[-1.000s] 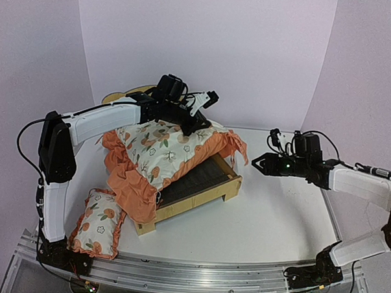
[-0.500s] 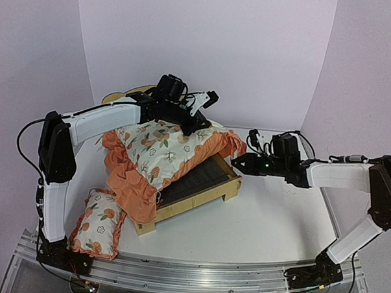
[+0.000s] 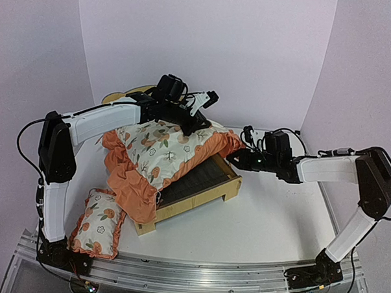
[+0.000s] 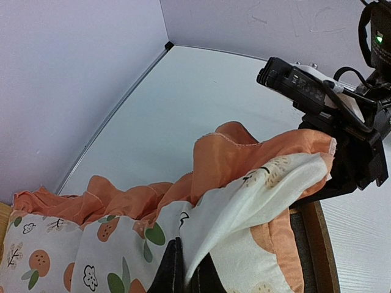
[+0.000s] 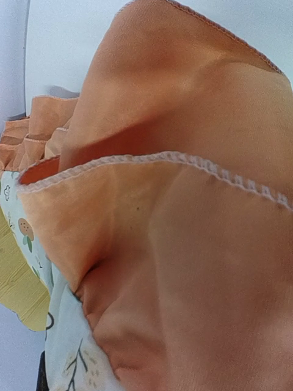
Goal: Set up the pet bed
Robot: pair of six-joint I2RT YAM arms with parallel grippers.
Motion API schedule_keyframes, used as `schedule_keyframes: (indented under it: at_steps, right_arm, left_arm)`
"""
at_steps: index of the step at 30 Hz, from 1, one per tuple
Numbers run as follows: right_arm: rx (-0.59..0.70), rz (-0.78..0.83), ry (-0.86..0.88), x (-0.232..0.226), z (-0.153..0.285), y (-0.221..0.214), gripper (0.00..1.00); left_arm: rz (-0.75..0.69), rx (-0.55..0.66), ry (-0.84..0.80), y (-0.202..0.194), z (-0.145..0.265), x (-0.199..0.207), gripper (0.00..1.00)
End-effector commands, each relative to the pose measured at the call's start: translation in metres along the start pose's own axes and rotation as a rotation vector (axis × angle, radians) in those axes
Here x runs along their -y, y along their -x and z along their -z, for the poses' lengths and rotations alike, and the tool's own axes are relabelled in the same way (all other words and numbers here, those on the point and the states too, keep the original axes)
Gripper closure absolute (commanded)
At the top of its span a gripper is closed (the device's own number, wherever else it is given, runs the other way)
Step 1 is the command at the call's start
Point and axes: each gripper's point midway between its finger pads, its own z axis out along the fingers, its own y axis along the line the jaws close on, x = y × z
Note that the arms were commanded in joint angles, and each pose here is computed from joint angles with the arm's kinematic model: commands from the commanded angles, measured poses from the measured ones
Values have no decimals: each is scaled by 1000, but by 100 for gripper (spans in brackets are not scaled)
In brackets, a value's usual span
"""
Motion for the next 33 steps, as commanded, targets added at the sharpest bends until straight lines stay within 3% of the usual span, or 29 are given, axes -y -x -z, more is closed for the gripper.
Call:
schedule_keyframes:
  at_steps: [1,10,24,33]
  right_arm:
    - [41,19,29,-14,0,15,83]
    - [26,41,13,-13,6,11,100]
    - [27,153,12,-33,32,29,100]
    - [39,148,-3,-26,12,35,85]
  left_arm:
    - [-15,97,60,37,23,-17,100]
    - [-21,97,61,36,22,-17,100]
    - [-29,104,60,38,23,-17,100]
    - [-26,104,56,38,22,-17,100]
